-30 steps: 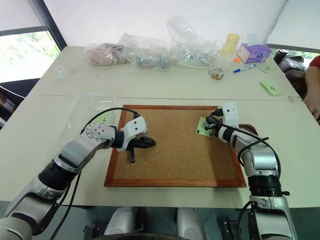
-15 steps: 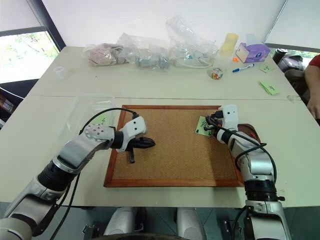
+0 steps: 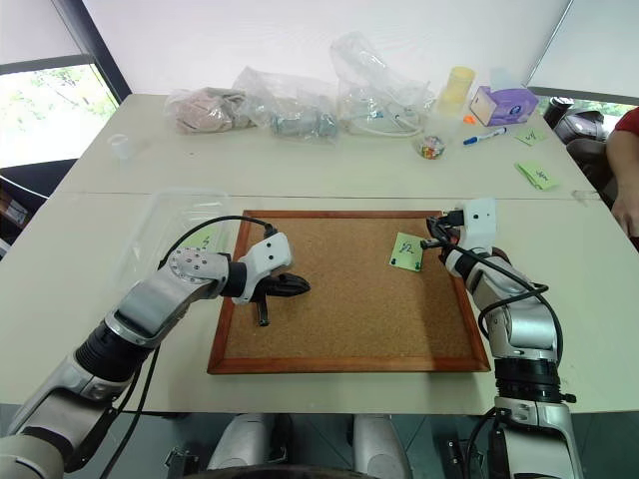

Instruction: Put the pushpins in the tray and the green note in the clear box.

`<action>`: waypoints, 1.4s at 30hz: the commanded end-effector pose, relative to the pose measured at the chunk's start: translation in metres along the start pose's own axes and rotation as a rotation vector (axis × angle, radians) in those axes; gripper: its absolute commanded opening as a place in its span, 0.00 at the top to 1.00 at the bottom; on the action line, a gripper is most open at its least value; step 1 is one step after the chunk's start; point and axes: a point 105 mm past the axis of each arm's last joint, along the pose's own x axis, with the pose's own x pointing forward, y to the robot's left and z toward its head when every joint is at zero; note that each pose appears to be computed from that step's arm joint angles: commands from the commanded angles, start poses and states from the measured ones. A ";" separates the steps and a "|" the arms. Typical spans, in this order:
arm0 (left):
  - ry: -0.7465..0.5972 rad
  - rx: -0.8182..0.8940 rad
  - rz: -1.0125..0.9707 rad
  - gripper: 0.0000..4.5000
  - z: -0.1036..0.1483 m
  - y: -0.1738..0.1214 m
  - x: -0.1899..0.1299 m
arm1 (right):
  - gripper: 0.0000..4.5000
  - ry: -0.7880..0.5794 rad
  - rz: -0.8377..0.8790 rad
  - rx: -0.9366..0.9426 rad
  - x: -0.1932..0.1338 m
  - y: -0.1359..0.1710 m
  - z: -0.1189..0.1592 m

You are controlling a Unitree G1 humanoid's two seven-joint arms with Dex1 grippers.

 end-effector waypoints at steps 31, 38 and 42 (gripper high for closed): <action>0.061 -0.035 -0.020 1.00 -0.017 -0.004 0.007 | 0.32 0.072 -0.331 -0.045 -0.085 -0.062 -0.030; 0.057 -0.033 -0.022 1.00 -0.016 -0.005 0.008 | 0.01 0.032 -0.331 -0.045 -0.086 -0.062 -0.023; 0.057 -0.033 -0.023 1.00 -0.016 -0.004 0.008 | 0.01 -0.058 -0.328 -0.055 -0.087 -0.061 -0.004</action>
